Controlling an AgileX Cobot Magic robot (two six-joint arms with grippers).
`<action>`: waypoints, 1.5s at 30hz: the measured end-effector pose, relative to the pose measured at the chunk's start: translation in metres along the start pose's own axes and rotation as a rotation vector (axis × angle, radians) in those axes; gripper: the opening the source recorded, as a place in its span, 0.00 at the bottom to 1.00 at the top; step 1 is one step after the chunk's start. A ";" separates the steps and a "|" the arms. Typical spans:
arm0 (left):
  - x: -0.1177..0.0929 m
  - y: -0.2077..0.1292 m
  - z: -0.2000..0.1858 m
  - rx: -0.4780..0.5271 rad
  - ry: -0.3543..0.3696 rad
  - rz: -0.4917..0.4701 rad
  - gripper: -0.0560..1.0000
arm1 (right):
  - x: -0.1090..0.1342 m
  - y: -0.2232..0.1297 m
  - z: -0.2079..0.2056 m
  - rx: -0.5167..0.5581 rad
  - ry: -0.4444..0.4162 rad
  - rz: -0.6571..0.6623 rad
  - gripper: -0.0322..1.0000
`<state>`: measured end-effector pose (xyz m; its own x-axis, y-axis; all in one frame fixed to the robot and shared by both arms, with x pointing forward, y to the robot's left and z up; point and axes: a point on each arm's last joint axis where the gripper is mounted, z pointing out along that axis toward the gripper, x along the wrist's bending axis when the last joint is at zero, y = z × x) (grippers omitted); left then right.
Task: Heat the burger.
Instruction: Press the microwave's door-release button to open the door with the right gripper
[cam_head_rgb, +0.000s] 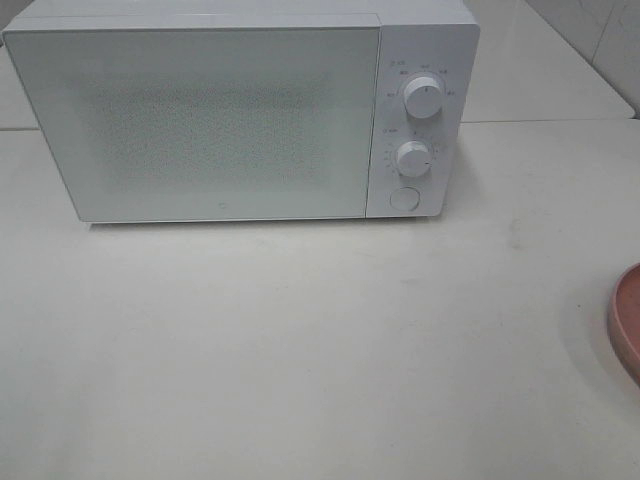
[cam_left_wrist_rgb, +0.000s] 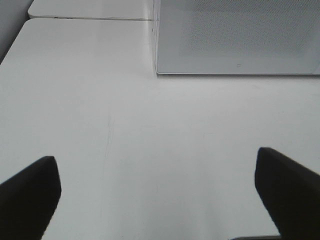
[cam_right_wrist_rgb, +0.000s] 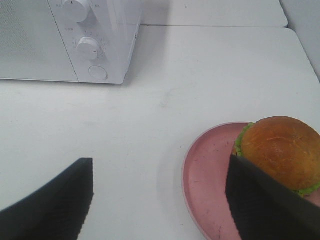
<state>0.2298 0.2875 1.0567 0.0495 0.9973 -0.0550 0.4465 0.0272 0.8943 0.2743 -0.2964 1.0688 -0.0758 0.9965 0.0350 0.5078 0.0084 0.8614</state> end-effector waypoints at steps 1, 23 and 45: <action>0.000 0.000 0.000 0.000 0.000 0.000 0.98 | 0.000 0.004 0.006 0.011 0.000 -0.001 0.73; 0.000 0.000 0.000 0.000 0.000 0.000 0.98 | 0.005 0.039 0.082 0.072 0.003 -0.008 0.73; 0.000 0.000 0.000 0.000 0.000 0.000 0.98 | 0.009 0.051 0.177 0.025 0.021 -0.012 0.73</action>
<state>0.2298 0.2875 1.0567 0.0495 0.9973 -0.0550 0.4465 0.0272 0.8943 0.4513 -0.2721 1.0235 -0.0997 0.9944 0.0352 0.5282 0.0229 0.8488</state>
